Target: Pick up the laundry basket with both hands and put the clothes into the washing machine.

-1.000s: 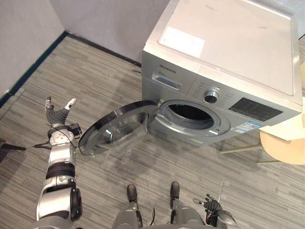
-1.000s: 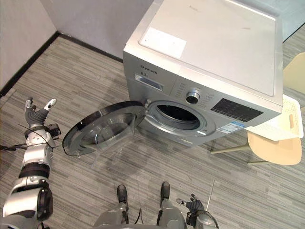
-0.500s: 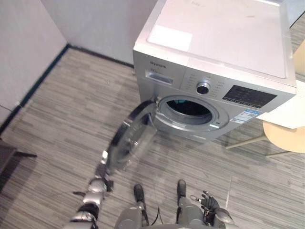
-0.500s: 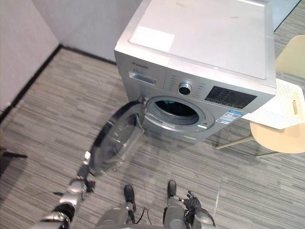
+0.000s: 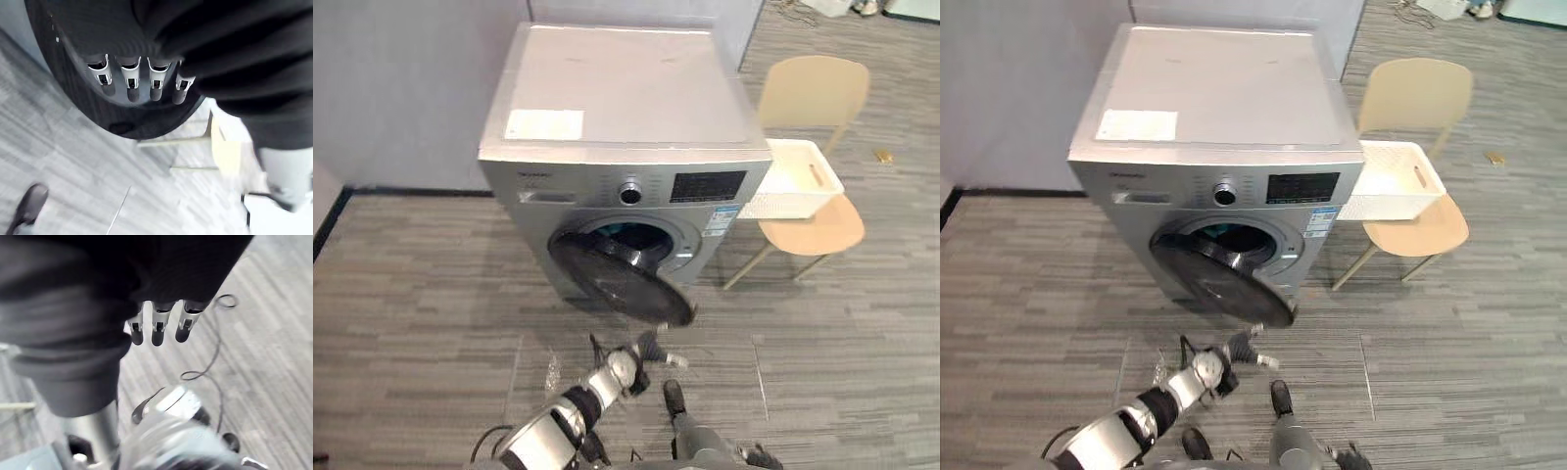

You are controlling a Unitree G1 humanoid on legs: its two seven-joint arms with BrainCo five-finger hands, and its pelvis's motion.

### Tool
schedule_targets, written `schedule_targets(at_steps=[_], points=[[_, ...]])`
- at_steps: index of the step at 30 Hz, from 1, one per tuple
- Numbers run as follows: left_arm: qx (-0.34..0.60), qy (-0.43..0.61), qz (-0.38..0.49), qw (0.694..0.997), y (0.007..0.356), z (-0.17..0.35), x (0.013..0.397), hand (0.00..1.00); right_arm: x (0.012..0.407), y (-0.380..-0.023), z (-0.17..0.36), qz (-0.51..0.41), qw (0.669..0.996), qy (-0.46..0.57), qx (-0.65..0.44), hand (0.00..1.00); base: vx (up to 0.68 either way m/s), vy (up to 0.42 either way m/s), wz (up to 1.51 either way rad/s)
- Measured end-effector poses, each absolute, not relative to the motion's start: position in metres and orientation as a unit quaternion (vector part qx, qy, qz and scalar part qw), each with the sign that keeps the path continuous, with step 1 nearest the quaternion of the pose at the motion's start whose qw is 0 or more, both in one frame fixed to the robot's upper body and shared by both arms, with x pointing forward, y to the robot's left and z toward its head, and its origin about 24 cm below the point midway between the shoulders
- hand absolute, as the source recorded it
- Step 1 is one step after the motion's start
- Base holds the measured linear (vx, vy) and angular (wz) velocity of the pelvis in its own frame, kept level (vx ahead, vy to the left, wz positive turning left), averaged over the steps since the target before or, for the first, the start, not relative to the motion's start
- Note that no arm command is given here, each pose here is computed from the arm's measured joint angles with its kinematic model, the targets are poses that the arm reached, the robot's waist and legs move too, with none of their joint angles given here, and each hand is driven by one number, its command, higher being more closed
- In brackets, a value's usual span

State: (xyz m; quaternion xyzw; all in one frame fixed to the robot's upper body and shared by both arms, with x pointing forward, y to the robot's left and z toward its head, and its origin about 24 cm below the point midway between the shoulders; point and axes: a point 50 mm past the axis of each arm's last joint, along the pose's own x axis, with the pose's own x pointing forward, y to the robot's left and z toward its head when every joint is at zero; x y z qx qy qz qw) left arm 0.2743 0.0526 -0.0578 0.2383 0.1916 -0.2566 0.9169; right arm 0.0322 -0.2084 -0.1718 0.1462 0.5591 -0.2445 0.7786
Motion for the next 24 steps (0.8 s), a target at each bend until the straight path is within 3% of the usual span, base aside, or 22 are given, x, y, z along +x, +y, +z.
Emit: schedule_targets(at_steps=[4,7,9,11,13,15,18,24], points=[[0.199,0.209,-0.165,0.943,0.09,-0.056,0.286,0.0,0.021,-0.213,-0.173,-0.259,0.765,0.571,0.147,0.0,0.11,-0.083,0.24],[0.168,0.277,-0.074,0.943,0.137,-0.08,0.267,0.0,0.029,-0.219,-0.171,-0.253,0.775,0.564,0.136,0.0,0.04,-0.077,0.44],[0.145,0.345,-0.007,0.927,0.173,-0.104,0.237,0.0,0.041,-0.222,-0.169,-0.241,0.789,0.551,0.127,0.0,0.0,-0.058,0.13],[0.105,0.433,0.074,0.892,0.211,-0.132,0.182,0.0,0.056,-0.217,-0.167,-0.22,0.807,0.534,0.122,0.0,-0.03,-0.039,0.1],[0.065,0.487,0.123,0.862,0.228,-0.147,0.139,0.0,0.055,-0.218,-0.167,-0.222,0.807,0.534,0.123,0.0,-0.03,-0.048,0.39],[0.046,0.534,0.16,0.829,0.239,-0.158,0.092,0.0,0.051,-0.218,-0.167,-0.22,0.805,0.535,0.129,0.0,-0.02,-0.037,0.49],[0.069,0.589,0.137,0.793,0.24,-0.166,0.045,0.0,0.052,-0.218,-0.167,-0.21,0.808,0.535,0.13,0.0,-0.03,-0.023,0.34],[0.019,0.61,0.132,0.781,0.218,-0.172,0.024,0.0,0.036,-0.216,-0.171,-0.208,0.792,0.558,0.138,0.0,-0.03,-0.012,0.37]])
